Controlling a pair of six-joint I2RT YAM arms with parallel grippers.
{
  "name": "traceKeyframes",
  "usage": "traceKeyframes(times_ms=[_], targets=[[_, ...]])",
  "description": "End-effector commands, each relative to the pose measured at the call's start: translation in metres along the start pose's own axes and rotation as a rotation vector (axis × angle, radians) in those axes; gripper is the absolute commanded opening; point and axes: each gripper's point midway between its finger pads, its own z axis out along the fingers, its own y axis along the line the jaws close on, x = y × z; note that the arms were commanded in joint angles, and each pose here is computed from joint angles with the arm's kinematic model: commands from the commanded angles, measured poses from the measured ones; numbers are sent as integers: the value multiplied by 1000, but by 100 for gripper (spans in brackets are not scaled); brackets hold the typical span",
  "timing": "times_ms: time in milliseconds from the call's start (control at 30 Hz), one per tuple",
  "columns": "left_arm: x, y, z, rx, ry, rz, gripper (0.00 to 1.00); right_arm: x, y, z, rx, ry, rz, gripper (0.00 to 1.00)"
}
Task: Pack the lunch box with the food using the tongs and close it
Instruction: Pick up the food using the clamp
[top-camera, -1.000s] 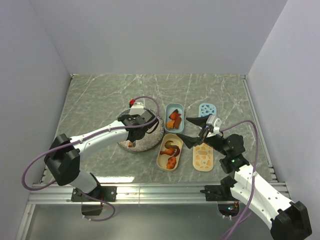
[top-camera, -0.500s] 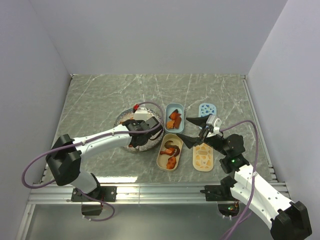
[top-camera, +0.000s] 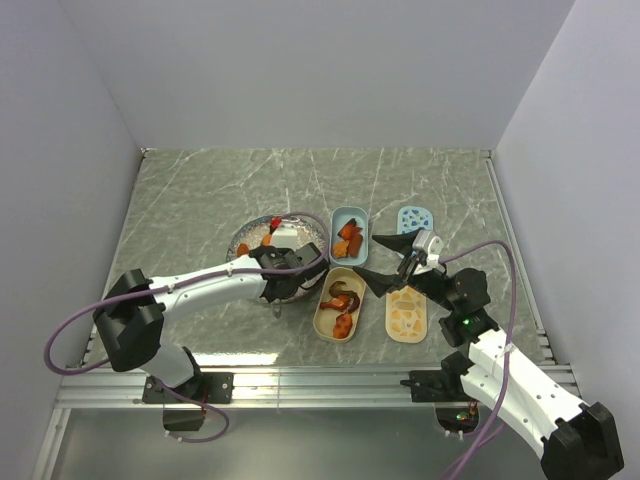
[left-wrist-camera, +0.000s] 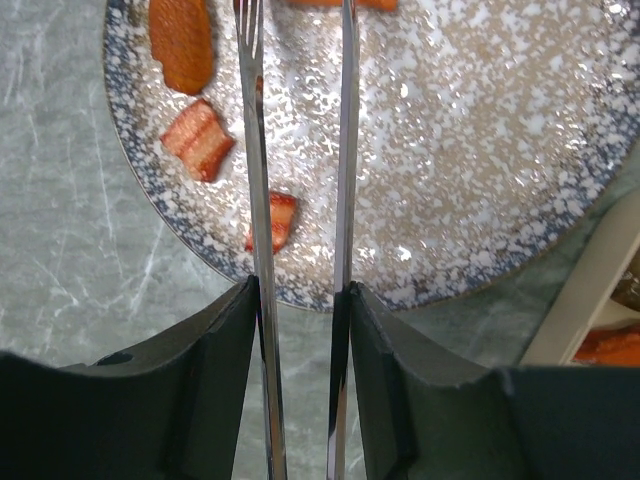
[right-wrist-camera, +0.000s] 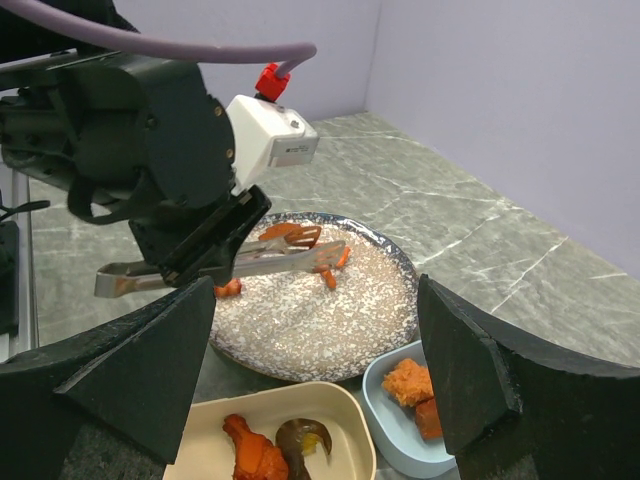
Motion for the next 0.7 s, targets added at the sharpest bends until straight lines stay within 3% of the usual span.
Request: traceKeyframes(times_ms=[0,667], targets=[[0,-6,-11,27,-10,-30,46,-11,1,1,-9,-35,-31,88],[2,-11,-4,24,-12,-2,45,-12,1,0,-11,-39,-30,88]])
